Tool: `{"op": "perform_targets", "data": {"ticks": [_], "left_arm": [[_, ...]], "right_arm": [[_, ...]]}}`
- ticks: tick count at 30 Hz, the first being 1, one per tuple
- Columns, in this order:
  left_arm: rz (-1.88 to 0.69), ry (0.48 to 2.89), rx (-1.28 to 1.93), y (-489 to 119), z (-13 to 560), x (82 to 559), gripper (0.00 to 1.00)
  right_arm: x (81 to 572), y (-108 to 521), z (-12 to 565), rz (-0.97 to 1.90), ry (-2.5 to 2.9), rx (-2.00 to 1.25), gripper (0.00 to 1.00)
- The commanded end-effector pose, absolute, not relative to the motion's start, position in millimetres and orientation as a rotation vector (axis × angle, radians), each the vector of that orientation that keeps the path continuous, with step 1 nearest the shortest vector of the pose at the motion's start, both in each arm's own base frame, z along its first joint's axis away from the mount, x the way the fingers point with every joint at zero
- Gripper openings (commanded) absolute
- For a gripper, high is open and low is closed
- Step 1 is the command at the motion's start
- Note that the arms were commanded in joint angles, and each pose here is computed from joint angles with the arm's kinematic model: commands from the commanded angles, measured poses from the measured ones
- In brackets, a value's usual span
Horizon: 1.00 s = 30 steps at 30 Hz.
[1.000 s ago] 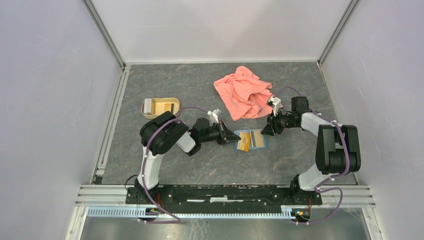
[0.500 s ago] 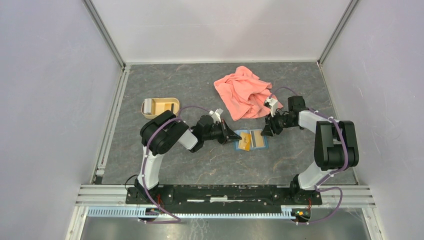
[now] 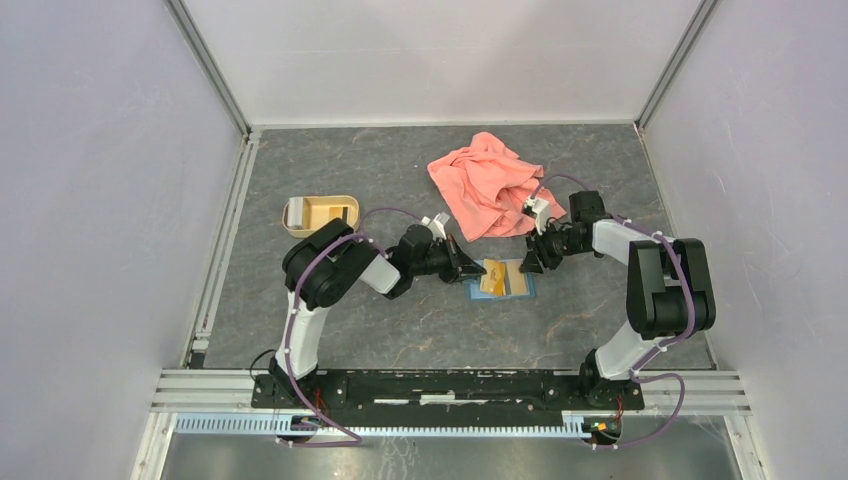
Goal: Put the credit cards into the card holder
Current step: Insert the credit card into the card holder.
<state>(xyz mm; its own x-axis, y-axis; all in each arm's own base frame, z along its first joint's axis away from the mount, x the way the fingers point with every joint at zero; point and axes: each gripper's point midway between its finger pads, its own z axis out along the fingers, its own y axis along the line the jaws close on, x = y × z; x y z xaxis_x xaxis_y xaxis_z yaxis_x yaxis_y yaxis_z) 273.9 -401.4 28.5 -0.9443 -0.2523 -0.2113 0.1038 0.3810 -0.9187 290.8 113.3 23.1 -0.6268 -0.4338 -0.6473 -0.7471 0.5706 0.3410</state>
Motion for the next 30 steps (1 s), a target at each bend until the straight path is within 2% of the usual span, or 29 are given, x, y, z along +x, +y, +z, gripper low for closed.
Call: {"op": "perform_targets", "data": {"ticks": [1, 19, 30], "left_arm": [[-1.465, 2.358, -0.122, -400.6, 8.4, 279.9, 0.02], [-1.357, 2.245, -0.207, -403.7, 4.4, 275.7, 0.02], [-1.357, 2.242, -0.198, -425.4, 4.9, 261.2, 0.02]], "right_arm": [[298.8, 115.7, 28.1, 0.813, 2.279, -0.977, 0.37], [298.3, 119.6, 31.6, 0.822, 2.266, -0.984, 0.37], [297.9, 122.8, 35.7, 0.836, 2.249, -0.987, 0.37]]}}
